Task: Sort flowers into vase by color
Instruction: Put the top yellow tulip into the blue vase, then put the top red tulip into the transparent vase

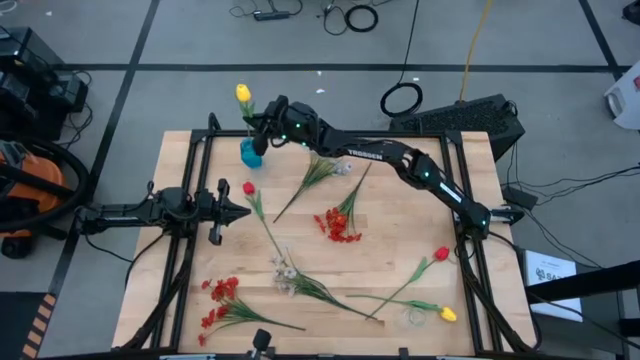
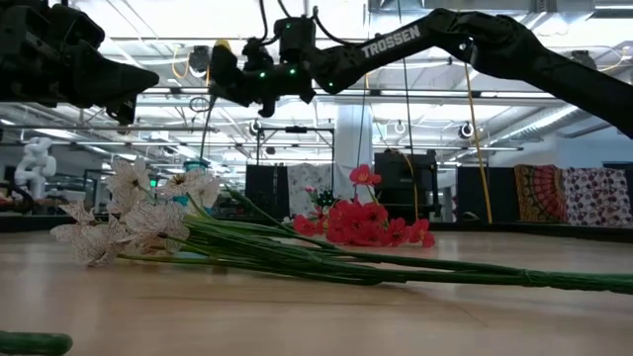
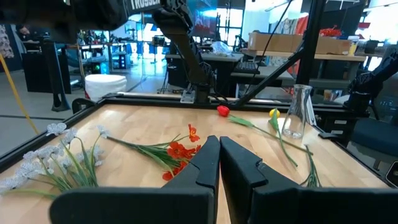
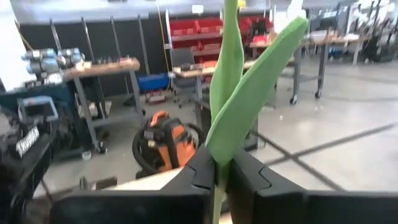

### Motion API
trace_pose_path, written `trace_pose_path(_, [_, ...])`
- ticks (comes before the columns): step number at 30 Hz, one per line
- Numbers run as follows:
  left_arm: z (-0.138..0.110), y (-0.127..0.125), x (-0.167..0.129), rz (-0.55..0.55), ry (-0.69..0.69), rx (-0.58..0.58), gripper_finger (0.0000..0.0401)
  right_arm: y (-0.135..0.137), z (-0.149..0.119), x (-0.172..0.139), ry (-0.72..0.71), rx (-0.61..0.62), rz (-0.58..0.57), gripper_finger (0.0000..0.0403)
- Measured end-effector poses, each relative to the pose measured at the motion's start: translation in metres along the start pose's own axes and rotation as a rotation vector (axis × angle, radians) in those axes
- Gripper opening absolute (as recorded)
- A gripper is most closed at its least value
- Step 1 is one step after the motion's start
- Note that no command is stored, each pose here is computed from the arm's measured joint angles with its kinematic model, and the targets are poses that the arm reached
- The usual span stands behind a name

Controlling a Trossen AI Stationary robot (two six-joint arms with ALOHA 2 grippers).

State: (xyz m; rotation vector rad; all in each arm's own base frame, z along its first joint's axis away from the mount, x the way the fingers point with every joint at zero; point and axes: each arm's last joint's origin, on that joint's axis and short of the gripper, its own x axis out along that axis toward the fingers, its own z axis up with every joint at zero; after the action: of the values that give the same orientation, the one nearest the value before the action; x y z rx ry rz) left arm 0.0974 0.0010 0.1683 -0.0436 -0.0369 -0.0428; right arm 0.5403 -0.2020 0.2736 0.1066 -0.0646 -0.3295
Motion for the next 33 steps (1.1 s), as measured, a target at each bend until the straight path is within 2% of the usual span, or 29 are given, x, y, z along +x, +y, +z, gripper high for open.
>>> trace_pose_path(4, [0.0,0.0,0.0,0.0,-0.001,0.0,0.002,0.0,-0.006,0.0,0.064,0.013,-0.008,0.0048])
trace_pose_path(8, [0.0,0.0,0.0,0.0,-0.001,0.0,0.002,-0.001,-0.01,-0.001,0.109,0.078,-0.019,0.008])
trace_pose_path(15, [0.0,0.0,0.0,0.0,0.0,0.0,0.002,-0.001,-0.007,-0.009,0.253,0.085,-0.04,0.0128])
trace_pose_path(25, [0.0,0.0,0.0,0.0,0.0,0.0,0.002,0.003,0.027,-0.038,0.464,0.024,-0.06,0.0177])
trace_pose_path(33, [0.0,0.0,0.0,0.0,0.0,0.0,0.002,0.008,0.059,-0.065,0.553,-0.01,-0.062,0.0187])
